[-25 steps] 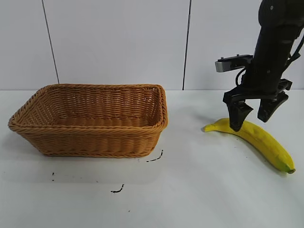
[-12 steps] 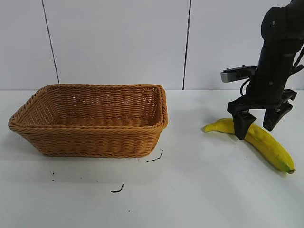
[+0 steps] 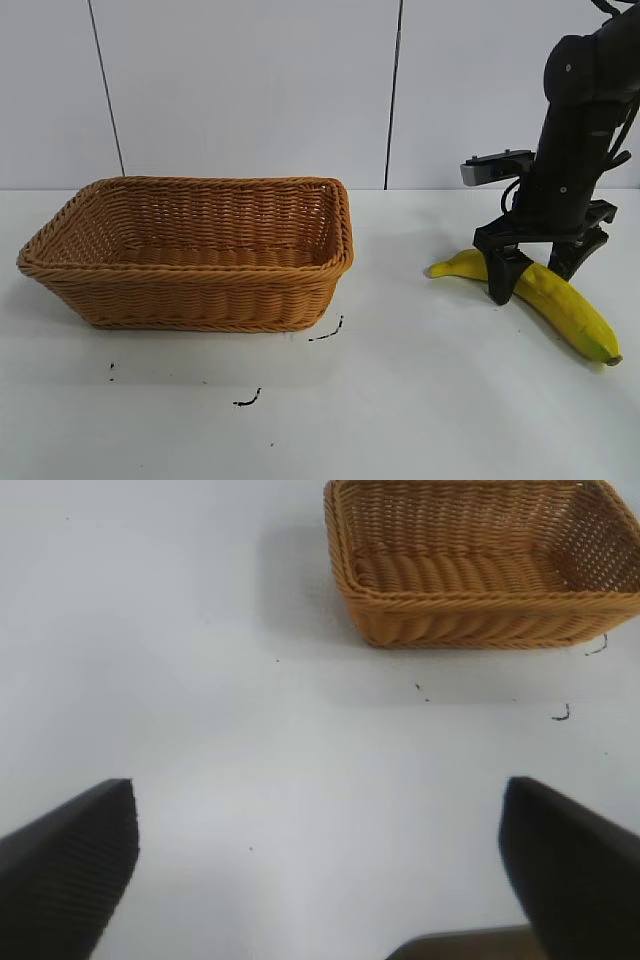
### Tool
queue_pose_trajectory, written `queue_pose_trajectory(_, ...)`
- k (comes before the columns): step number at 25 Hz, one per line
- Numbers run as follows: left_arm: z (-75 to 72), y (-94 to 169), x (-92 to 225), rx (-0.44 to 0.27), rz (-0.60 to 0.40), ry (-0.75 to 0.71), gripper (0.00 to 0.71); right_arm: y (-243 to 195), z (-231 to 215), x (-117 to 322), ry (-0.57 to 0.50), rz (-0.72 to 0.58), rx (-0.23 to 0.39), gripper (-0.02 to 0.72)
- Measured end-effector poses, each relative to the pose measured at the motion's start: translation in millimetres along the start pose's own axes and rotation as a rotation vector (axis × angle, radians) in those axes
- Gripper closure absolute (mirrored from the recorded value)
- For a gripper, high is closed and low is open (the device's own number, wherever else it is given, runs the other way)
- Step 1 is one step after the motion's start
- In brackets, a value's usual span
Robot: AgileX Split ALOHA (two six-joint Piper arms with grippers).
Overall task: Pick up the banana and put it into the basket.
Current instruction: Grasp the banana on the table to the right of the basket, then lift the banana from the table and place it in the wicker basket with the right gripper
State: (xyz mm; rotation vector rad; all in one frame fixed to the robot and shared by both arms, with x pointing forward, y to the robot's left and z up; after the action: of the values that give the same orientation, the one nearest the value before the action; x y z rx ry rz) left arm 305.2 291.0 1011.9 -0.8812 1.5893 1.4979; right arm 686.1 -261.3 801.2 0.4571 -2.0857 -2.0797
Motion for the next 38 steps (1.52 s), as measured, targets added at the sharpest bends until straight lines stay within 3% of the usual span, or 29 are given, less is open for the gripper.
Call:
queue_pose_trajectory(8,0.0,0,0,0.000,0.000,0.000,0.015,41,-5,-19,-0.007,-0.018,0.010,0.384)
queue_pose_trajectory(16,0.0,0,0,0.000,0.000,0.000,0.015,126,-9,-48,-0.010,-0.135,0.027,0.384)
queue_pose_trajectory(22,0.0,0,0,0.000,0.000,0.000,0.015,159,-10,-69,-0.001,-0.239,0.047,0.384)
queue_pose_trajectory(28,0.0,0,0,0.000,0.000,0.000,0.015,179,30,-87,0.154,-0.300,0.066,0.384)
queue_pose_trajectory(38,0.0,0,0,0.000,0.000,0.000,0.015,212,153,-112,0.528,-0.462,0.058,0.384)
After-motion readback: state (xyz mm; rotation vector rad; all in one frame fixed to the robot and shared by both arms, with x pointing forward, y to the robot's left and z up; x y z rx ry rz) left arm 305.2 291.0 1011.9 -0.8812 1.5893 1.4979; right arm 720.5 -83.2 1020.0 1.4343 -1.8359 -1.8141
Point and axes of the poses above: a point on each arm's last joint axis where the gripper is mounted, y pointing back along that axis away from the gripper, z along the wrist's bending axis when the last joint is at zero, x = y × z, the point moved 8 cm from there along -y, pointing out along that axis toward the gripper, and after that the axes turned 1 degree about y, right-handed, at the moved point
